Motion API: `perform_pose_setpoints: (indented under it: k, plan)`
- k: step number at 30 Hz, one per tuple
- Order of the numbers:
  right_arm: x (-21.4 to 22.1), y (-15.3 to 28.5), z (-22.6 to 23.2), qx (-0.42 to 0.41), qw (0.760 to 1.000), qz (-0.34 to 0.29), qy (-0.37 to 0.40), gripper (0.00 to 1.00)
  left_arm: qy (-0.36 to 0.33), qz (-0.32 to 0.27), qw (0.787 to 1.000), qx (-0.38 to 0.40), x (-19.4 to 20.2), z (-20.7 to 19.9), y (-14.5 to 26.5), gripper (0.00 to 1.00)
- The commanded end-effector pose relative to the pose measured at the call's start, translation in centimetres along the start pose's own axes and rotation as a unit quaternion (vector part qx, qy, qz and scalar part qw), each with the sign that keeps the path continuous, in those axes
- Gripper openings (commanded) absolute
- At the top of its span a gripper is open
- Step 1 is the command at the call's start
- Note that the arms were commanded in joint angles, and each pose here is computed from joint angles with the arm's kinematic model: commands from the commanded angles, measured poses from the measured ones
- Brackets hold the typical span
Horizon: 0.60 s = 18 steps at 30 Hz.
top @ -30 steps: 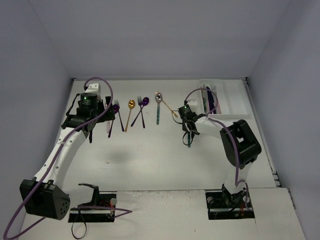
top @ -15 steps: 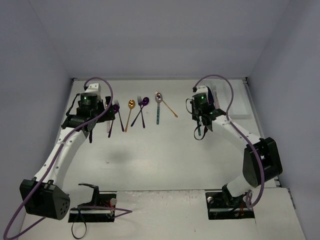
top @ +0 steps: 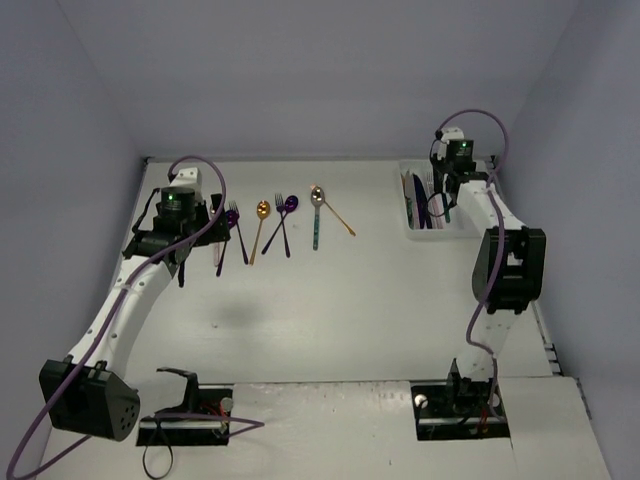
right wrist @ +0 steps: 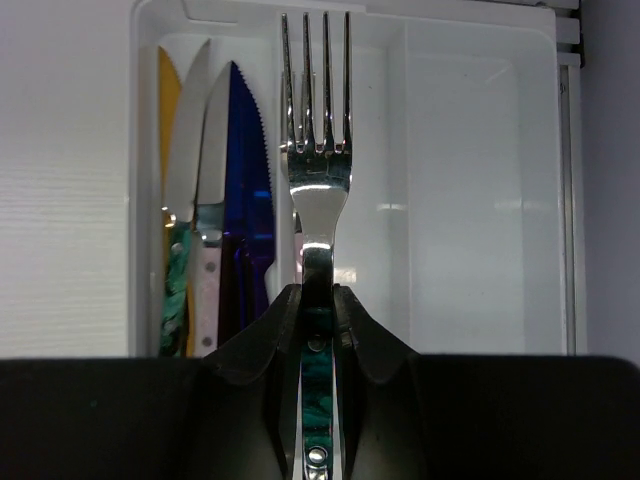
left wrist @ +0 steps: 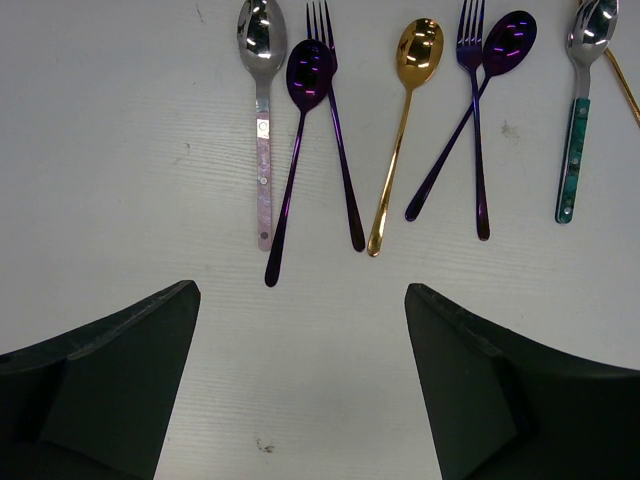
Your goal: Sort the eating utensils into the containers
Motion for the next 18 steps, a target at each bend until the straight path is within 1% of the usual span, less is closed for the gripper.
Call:
perform_pose_setpoints:
  k: [1, 5, 10, 18]
  plan:
    - [-3.6, -1.7, -1.8, -0.027, 0.999, -0.040, 0.013, 0.00, 0.004, -0.035, 0.999, -0.003, -1.8, 0.4, 0.7, 0.82]
    - [-2.9, -3.9, -2.6, -0.013, 0.999, -0.029, 0.036, 0.00, 0.004, -0.035, 0.999, -0.002, -1.9, 0.3, 0.6, 0.82]
    - [-2.3, -6.0, -3.5, -0.022, 0.999, -0.019, 0.024, 0.00, 0.004, -0.032, 0.999, 0.000, -1.8, 0.3, 0.4, 0.82]
    - [0.4, -8.7, -3.9, -0.026, 0.999, 0.012, 0.026, 0.00, 0.001, -0.024, 1.000, -0.005, -1.5, 0.4, 0.1, 0.81]
Point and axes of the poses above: each gripper's point midway between its finger pads, its own y axis back along the fingers, its own z axis along the line the jaws close on, x = y × z, the point moved 3 cm from there along y, back along the fingers, and after that the axes turned 14 degrees about -y, right-handed, at the moved point
